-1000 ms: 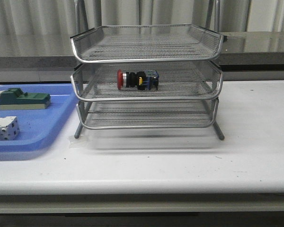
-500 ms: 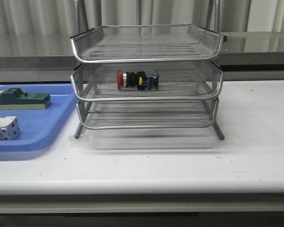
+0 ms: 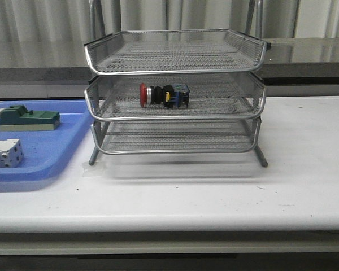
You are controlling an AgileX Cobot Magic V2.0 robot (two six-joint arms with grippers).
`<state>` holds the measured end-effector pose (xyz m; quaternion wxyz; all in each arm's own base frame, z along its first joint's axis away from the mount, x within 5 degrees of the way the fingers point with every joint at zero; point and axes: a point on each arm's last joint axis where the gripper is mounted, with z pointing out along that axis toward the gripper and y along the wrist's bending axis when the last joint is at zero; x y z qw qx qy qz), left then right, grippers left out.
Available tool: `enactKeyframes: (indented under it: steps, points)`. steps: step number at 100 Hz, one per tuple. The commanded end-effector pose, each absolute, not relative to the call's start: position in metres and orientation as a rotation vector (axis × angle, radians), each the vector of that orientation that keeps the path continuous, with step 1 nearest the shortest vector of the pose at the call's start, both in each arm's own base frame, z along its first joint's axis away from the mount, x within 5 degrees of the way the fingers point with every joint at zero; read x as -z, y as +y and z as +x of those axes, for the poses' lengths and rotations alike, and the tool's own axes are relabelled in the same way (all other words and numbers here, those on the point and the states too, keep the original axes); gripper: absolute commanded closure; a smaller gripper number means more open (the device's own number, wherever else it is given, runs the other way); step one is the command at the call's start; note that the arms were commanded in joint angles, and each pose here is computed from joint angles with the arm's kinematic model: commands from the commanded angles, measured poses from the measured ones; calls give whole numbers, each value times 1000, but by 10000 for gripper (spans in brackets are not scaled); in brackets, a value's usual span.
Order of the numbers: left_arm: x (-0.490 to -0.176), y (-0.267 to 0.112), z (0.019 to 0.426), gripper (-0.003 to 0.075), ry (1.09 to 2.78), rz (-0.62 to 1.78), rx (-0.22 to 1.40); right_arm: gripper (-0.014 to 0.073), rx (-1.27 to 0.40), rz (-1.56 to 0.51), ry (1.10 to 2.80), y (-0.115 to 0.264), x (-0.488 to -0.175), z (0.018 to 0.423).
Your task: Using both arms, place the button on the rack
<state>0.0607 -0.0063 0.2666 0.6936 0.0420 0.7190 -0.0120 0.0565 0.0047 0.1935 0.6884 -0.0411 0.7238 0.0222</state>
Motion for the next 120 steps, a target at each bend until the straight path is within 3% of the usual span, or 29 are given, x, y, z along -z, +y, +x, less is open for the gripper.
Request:
enactKeyframes:
  steps: [1,120]
  points:
    - [-283,-4,61,741,1509,55,27,652,-61,-86,1520,5,-202,55]
    - [-281,-4,61,741,1512,73,1,652,-61,-86,1521,5,-202,55]
